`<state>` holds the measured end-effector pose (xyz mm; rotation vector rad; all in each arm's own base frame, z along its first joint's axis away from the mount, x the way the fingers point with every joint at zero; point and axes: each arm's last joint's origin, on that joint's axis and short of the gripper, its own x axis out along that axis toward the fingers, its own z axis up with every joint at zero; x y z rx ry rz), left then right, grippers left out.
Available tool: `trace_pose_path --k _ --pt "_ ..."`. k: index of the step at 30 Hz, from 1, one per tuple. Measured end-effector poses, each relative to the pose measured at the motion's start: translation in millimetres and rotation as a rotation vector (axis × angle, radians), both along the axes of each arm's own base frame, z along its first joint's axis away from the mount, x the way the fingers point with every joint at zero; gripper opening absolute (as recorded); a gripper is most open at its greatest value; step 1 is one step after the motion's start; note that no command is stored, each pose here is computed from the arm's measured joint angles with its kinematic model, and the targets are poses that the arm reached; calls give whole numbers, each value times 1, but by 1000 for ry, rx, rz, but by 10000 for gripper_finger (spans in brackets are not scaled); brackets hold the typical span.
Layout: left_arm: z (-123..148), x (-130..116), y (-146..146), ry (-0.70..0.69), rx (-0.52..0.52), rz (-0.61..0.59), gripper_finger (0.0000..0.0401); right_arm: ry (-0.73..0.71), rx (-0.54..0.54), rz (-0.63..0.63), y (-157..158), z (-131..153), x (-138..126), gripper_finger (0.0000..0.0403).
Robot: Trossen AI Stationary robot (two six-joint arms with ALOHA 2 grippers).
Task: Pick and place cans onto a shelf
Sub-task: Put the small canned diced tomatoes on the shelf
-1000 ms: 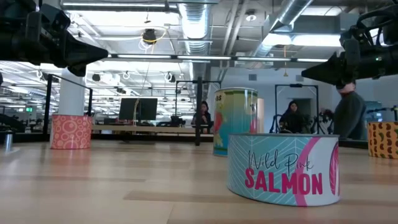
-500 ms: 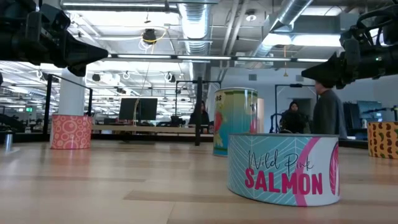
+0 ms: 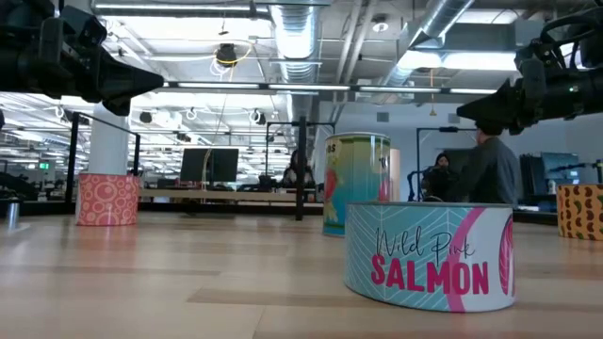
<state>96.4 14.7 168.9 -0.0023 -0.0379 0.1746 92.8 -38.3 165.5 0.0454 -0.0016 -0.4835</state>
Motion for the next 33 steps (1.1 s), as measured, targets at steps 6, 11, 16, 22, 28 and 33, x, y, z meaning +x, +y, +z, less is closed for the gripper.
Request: trace_pose_path --k 6,11,16,22,28,33 --pt "2 0 0 -51 -162 -8 0 0 0 0 0 0 0 44" --pt "5 0 0 -94 -269 -21 0 -1 0 0 0 0 0 44" --pt "3 1 -5 -44 -305 -157 0 -1 0 0 0 0 0 44" --pt "11 5 -11 35 -256 -225 0 0 0 0 0 0 0 44" --pt "30 11 -16 131 -165 -226 0 -1 0 0 0 0 0 44" --pt "40 20 -17 203 -122 -212 0 -1 0 0 0 0 0 44"
